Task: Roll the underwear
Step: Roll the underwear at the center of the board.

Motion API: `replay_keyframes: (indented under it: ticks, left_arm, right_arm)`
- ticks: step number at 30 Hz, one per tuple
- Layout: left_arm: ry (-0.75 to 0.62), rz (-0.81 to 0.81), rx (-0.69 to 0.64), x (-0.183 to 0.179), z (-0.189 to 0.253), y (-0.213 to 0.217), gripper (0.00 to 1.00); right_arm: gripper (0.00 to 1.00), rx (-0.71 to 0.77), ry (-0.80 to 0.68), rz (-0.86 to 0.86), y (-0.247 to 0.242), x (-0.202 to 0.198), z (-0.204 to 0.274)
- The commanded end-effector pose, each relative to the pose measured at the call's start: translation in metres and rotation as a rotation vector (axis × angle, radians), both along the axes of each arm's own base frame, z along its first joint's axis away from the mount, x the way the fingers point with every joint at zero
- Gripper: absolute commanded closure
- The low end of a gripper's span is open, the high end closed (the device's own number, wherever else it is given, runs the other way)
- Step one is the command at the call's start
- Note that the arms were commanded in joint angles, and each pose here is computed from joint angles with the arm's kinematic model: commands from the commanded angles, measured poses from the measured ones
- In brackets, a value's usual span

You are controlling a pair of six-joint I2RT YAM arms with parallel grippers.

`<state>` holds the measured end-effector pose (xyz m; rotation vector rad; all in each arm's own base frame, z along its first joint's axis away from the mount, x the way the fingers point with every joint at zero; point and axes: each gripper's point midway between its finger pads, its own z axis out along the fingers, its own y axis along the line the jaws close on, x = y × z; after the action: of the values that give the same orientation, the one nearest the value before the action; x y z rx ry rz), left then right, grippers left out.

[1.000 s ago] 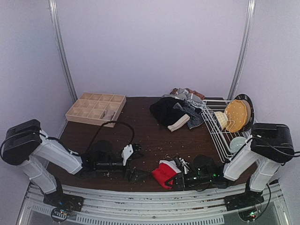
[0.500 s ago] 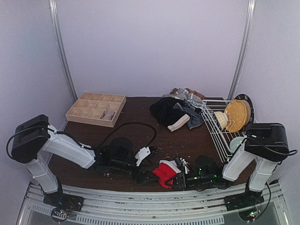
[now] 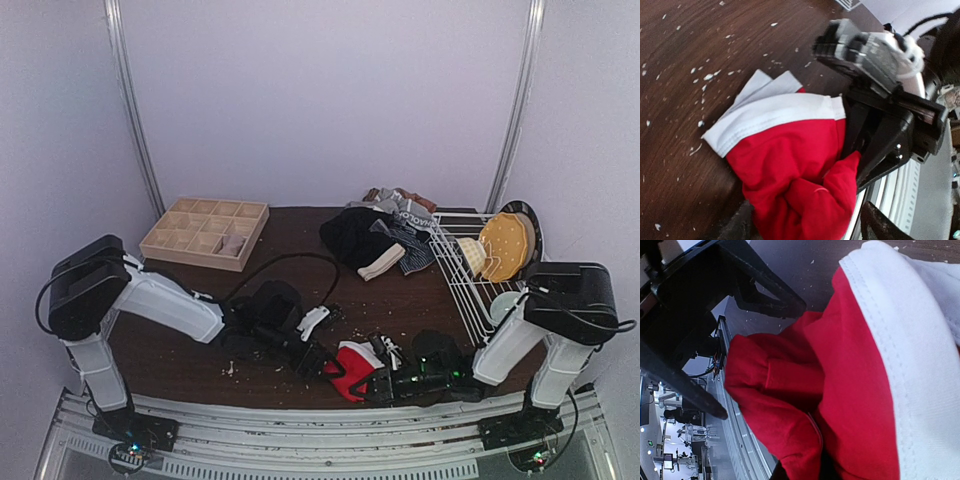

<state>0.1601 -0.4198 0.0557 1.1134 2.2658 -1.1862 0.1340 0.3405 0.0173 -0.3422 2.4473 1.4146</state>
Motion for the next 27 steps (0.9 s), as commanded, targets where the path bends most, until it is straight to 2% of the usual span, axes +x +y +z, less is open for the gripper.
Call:
replay_keyframes:
  ticks: [1,5,7,9,12,14,15,17,20,23,27]
  left_arm:
    - [0.115,-0.003,-0.005,-0.001,-0.005,-0.002,0.36]
    - [0.159,-0.017,-0.008,-0.007,-0.011,-0.002,0.41]
    - [0.178,-0.027,-0.010,-0.010,-0.014,-0.003,0.46]
    - [0.197,-0.030,-0.014,-0.010,-0.016,-0.005,0.58]
    - [0.215,-0.028,-0.008,-0.010,-0.018,-0.007,0.82]
    - [0.222,-0.012,0.010,-0.009,-0.021,-0.006,0.97]
    - [0.222,-0.005,0.020,-0.008,-0.021,-0.005,1.00]
    - [0.223,0.014,0.039,-0.006,-0.023,-0.002,1.00]
    - [0.231,0.042,0.071,-0.005,-0.026,0.003,1.00]
    - [0.259,0.064,0.112,-0.006,-0.031,0.008,1.00]
    - [0.324,0.095,0.168,-0.008,-0.041,0.017,1.00]
  right_arm:
    - [1.00,-0.256,0.086,-0.011,-0.036,-0.016,-0.056]
    - [1.00,-0.267,0.077,-0.003,-0.034,-0.016,-0.055]
    - [1.00,-0.271,0.072,0.003,-0.032,-0.016,-0.055]
    - [1.00,-0.278,0.067,0.007,-0.031,-0.016,-0.055]
    - [1.00,-0.292,0.047,0.011,-0.029,-0.015,-0.050]
    - [0.94,-0.293,0.022,0.010,-0.028,-0.013,-0.042]
    - [0.90,-0.296,0.003,0.012,-0.027,-0.012,-0.037]
    - [0.80,-0.312,-0.055,0.026,-0.026,-0.009,-0.021]
    - [0.71,-0.346,-0.136,0.037,-0.028,-0.005,0.002]
    - [0.65,-0.421,-0.240,0.047,-0.035,-0.001,0.027]
    - [0.61,-0.522,-0.452,0.097,-0.037,-0.002,0.064]
